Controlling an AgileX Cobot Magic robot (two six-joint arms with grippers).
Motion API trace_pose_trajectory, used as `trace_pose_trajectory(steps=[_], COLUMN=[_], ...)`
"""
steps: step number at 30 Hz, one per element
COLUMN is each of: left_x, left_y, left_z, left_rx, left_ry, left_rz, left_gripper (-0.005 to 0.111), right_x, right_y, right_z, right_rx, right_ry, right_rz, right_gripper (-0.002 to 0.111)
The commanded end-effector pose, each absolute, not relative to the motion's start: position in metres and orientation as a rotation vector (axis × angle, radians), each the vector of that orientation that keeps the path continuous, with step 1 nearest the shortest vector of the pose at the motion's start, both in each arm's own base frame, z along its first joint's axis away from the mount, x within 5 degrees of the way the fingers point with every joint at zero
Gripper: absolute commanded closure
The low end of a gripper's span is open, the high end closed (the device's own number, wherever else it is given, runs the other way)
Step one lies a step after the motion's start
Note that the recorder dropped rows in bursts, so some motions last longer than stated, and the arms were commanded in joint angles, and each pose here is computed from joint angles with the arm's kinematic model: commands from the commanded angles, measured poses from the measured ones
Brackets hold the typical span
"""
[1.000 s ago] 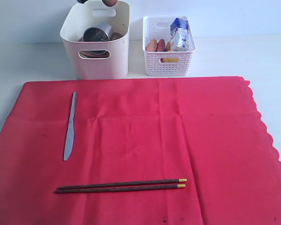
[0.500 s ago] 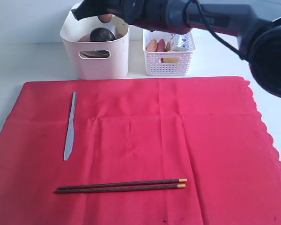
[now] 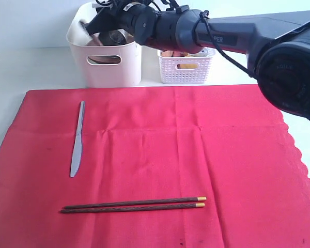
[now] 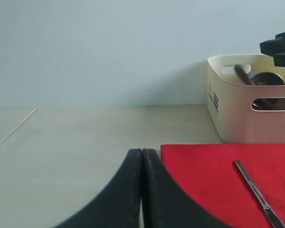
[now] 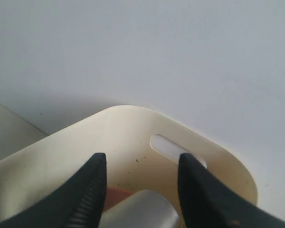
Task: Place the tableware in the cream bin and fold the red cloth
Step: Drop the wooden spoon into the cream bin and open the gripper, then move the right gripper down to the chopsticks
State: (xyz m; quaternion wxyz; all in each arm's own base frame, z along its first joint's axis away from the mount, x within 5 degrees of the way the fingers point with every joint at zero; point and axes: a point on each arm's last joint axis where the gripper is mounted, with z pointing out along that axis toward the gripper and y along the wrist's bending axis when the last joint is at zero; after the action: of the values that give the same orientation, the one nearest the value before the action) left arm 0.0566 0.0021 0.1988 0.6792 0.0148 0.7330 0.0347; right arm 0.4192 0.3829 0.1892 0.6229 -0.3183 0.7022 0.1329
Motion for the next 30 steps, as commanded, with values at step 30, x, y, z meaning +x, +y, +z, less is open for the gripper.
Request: trace_pose_trajectory(steps=[30], left_x=[0.056], left_y=[0.002], left_z=[0.199], left_rx=[0.033], left_ry=[1.638], left_rz=[0.082], left_gripper=[0.107], right_x=[0.354], right_y=[0.361], right_z=[0.324], right_rx=[-1.072], right_ry=[1.732], right_rz=[0.577], right_gripper=[0.065])
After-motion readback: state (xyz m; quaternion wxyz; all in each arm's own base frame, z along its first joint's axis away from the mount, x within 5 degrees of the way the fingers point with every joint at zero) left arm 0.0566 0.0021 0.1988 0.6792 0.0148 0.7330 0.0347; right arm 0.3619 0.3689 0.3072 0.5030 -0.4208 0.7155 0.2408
